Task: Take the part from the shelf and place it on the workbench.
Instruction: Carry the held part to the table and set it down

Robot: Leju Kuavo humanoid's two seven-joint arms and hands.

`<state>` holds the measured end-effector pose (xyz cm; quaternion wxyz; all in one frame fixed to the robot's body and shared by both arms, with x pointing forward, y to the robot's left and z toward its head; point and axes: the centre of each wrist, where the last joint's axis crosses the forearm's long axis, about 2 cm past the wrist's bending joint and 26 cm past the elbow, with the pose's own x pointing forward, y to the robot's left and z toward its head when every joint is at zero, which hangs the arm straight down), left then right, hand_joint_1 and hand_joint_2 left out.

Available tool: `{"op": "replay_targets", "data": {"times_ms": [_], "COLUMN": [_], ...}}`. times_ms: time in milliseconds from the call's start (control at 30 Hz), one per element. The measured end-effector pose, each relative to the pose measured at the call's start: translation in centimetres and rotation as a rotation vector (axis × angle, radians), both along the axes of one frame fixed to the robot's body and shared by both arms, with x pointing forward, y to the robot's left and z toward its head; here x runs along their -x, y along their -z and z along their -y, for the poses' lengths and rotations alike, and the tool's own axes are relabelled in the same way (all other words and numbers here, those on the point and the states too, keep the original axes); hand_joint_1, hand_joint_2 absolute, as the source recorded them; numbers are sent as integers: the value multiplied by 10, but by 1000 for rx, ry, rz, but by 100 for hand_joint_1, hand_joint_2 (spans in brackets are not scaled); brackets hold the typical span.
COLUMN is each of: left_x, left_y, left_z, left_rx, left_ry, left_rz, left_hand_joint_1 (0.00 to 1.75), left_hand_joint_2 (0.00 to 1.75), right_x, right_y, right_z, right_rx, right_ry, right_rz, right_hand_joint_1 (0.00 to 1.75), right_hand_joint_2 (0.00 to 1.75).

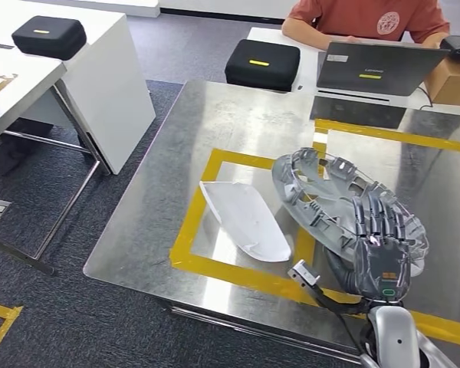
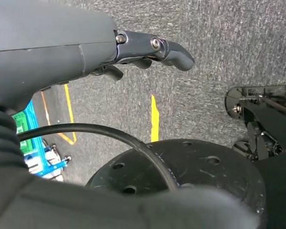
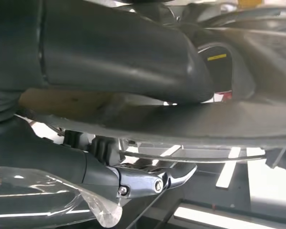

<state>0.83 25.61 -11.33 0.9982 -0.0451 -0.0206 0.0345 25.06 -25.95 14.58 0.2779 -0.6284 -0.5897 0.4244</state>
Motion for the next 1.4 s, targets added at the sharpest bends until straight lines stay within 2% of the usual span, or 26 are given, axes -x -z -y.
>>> {"op": "replay_targets", "data": {"times_ms": [633,900,1133,1400], "left_x": [0,1,3,10], "left_y": [0,0,0,0], "left_z": [2,3,5,9], "left_rx": [6,10,19,32], "left_ry": [-18,-38,-67,-127], "left_rz": [-7,-21,-31,-62], "left_hand_joint_1": [0,0,0,0], "left_hand_joint_2": [0,0,0,0], "right_x": [0,4,19,55], "right_y": [2,-18,-21,-14], "right_z": [-2,1,2,10], "right_rx": [-15,-64,-76,-73], "right_ry": [13,18,35,101], "right_rz": [-8,54,27,-93], "right_hand_joint_1": [0,0,0,0], "right_hand_joint_2": [0,0,0,0]}}
